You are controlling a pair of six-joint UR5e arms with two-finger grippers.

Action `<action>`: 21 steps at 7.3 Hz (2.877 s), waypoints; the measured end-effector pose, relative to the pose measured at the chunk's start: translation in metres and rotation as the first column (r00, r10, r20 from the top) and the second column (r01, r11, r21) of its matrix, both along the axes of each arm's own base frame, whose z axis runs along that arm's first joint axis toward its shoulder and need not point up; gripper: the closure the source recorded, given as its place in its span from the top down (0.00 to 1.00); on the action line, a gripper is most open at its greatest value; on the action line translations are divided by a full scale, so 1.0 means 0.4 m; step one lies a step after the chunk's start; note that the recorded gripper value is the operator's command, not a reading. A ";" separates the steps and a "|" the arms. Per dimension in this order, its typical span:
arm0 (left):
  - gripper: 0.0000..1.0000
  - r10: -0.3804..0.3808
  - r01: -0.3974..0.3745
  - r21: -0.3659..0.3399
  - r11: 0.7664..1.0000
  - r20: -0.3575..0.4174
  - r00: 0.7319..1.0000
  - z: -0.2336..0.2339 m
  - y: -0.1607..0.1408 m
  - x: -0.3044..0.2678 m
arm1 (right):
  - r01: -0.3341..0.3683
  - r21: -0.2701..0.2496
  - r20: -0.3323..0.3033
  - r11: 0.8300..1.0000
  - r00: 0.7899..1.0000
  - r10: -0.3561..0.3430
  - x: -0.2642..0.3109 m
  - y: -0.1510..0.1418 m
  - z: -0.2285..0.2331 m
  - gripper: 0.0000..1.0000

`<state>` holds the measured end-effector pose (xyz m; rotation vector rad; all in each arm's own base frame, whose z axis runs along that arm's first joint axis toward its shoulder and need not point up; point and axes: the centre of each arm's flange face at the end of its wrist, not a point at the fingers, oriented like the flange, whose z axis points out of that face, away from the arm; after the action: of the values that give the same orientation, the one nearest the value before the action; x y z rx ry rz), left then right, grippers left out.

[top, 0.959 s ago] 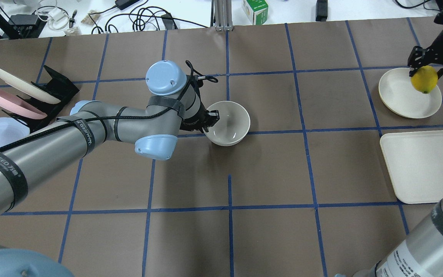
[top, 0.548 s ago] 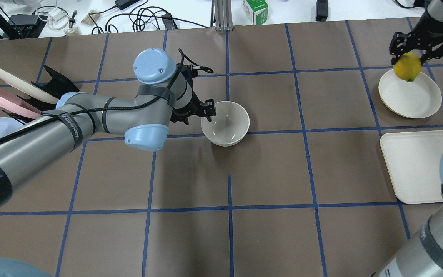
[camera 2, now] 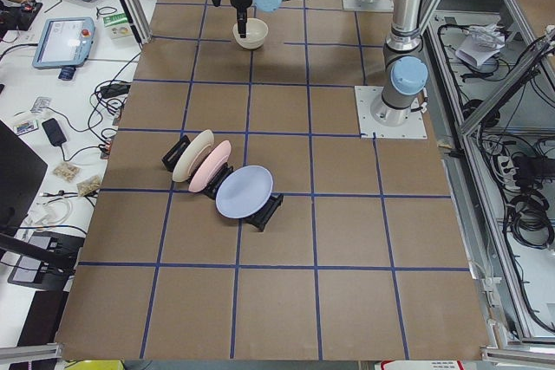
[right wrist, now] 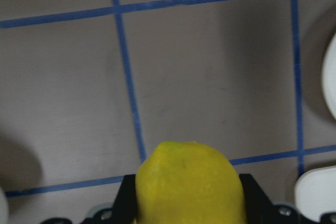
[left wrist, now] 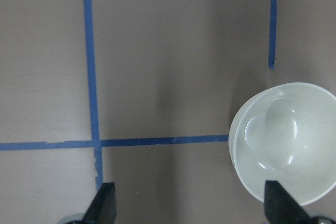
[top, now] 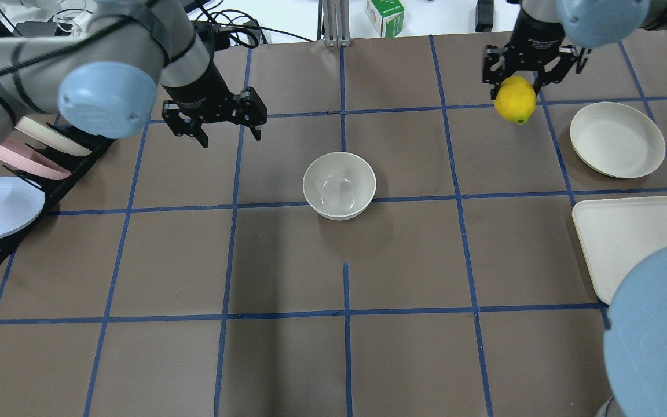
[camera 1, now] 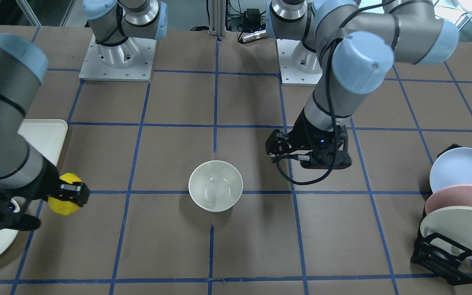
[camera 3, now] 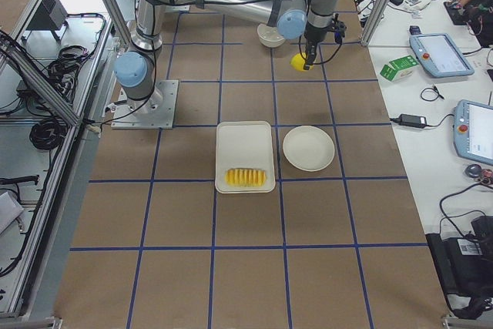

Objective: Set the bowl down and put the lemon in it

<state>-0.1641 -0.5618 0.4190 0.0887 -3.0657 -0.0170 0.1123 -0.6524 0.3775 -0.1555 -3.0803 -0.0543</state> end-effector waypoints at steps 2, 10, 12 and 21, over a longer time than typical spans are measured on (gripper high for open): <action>1.00 0.018 -0.018 0.006 1.000 0.061 0.998 0.134 0.058 0.051 | -0.022 0.005 0.043 1.000 0.999 0.021 0.254 0.063 -0.009 0.00; 1.00 0.032 -0.032 0.005 0.999 0.064 0.997 0.152 0.085 0.064 | 0.078 0.042 0.105 0.996 0.991 -0.082 0.601 0.123 -0.231 0.00; 1.00 0.036 -0.036 0.004 0.999 0.067 0.997 0.153 0.082 0.076 | 0.101 0.062 0.121 0.993 0.987 -0.108 0.608 0.130 -0.272 0.00; 1.00 0.033 -0.033 -0.005 0.999 0.072 0.997 0.165 0.093 0.073 | 0.104 0.083 0.158 0.991 0.981 -0.116 0.611 0.157 -0.401 0.64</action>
<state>-0.1347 -0.5247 0.4849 0.1424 -3.1355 -0.0060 0.3565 -0.5895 0.2172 -0.3345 -3.2231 -0.1966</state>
